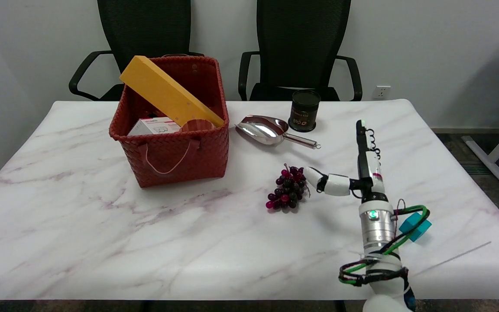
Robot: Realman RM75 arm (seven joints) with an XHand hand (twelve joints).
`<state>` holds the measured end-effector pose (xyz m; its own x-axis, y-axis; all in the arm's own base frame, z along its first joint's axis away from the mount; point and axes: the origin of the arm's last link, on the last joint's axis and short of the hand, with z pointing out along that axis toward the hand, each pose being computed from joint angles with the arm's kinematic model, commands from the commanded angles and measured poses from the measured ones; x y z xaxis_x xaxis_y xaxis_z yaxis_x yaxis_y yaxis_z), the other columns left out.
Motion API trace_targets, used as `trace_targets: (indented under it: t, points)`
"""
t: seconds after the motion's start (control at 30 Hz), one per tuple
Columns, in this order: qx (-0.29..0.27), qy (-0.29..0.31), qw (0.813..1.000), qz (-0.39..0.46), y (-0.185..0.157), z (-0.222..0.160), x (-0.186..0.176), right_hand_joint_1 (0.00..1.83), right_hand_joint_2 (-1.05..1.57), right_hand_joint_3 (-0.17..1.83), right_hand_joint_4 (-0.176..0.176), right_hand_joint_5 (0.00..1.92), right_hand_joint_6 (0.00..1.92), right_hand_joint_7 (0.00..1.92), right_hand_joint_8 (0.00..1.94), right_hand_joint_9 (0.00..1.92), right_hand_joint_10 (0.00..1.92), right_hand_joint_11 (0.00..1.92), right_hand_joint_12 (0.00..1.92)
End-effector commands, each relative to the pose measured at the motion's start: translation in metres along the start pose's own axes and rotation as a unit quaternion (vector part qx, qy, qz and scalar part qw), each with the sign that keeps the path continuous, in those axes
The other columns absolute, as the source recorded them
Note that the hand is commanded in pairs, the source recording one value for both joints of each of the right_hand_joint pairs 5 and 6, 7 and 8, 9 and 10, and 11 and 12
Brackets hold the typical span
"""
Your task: Pick up the black pen container.
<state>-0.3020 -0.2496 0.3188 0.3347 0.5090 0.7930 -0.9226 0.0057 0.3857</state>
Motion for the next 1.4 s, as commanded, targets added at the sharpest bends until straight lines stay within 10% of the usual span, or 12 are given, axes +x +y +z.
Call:
trace_targets:
  t: [0.03,0.33,1.4]
  points:
    - [-0.043,-0.022,0.999,0.022,0.008,0.066,0.022,1.12,0.11,0.48,0.0,0.0,0.0,0.0,0.0,0.0,0.0,0.0,0.0]
    - [-0.042,0.005,0.999,0.016,0.011,0.102,0.031,1.04,0.09,0.08,0.0,0.0,0.0,0.0,0.0,0.0,0.0,0.0,0.0]
    - [-0.098,0.012,0.992,0.084,0.037,0.215,0.0,1.08,0.07,0.19,0.0,0.0,0.0,0.01,0.01,0.1,0.1,0.0,0.0]
